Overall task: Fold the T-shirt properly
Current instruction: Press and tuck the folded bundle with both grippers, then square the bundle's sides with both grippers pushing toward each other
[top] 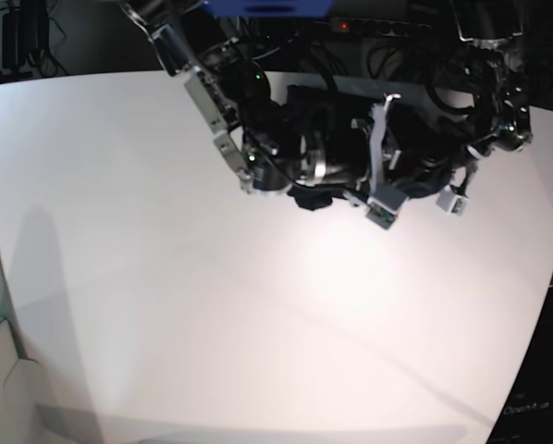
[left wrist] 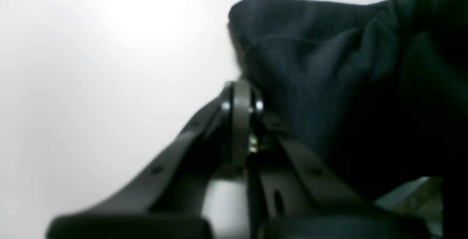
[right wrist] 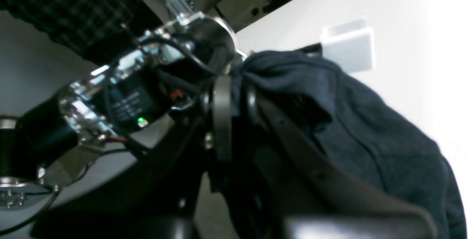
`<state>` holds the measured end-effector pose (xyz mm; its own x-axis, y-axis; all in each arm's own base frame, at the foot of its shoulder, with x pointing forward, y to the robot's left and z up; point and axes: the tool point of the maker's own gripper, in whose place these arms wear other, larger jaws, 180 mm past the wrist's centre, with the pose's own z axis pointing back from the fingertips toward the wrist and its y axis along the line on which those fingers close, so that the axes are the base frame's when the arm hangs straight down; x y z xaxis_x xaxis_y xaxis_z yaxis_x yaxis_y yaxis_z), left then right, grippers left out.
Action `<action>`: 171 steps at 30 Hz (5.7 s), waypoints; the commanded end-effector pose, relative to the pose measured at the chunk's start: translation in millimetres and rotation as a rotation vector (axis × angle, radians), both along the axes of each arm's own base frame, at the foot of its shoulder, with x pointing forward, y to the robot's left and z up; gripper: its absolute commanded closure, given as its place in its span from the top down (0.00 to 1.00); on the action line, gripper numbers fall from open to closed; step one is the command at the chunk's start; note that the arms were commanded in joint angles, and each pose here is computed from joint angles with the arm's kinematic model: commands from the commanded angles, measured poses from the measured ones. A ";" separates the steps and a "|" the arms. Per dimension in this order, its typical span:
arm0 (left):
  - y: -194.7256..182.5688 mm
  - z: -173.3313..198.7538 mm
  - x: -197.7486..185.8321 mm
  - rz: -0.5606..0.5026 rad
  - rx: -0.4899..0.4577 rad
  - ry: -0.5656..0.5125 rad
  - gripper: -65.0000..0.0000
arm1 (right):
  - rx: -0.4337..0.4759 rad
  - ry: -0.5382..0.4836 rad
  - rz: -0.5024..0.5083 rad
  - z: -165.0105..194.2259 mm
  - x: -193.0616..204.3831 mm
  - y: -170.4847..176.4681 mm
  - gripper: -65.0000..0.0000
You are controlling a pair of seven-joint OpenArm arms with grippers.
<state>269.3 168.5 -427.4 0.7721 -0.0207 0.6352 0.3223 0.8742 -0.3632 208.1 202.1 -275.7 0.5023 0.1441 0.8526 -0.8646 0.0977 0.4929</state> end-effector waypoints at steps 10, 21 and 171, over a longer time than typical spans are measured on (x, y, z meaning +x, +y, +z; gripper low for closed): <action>6.5 49.9 21.9 -0.041 0.093 -0.132 0.00 | 0.074 -0.016 -0.012 22.4 6.5 4.2 0.00; 100.9 80.6 15.5 0.084 0.280 -0.143 0.00 | 0.074 -0.022 -0.011 23.7 8.0 4.2 0.00; 62.1 34.1 -51.4 -0.018 0.331 0.127 0.00 | -0.423 0.079 -0.361 -140.4 86.3 -250.3 0.07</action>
<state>211.3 226.1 -401.3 0.8570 -0.2192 0.4664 0.3060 0.9447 -0.1183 285.8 -46.5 -425.5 0.6621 0.2849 0.6931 -0.6924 0.5865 0.4203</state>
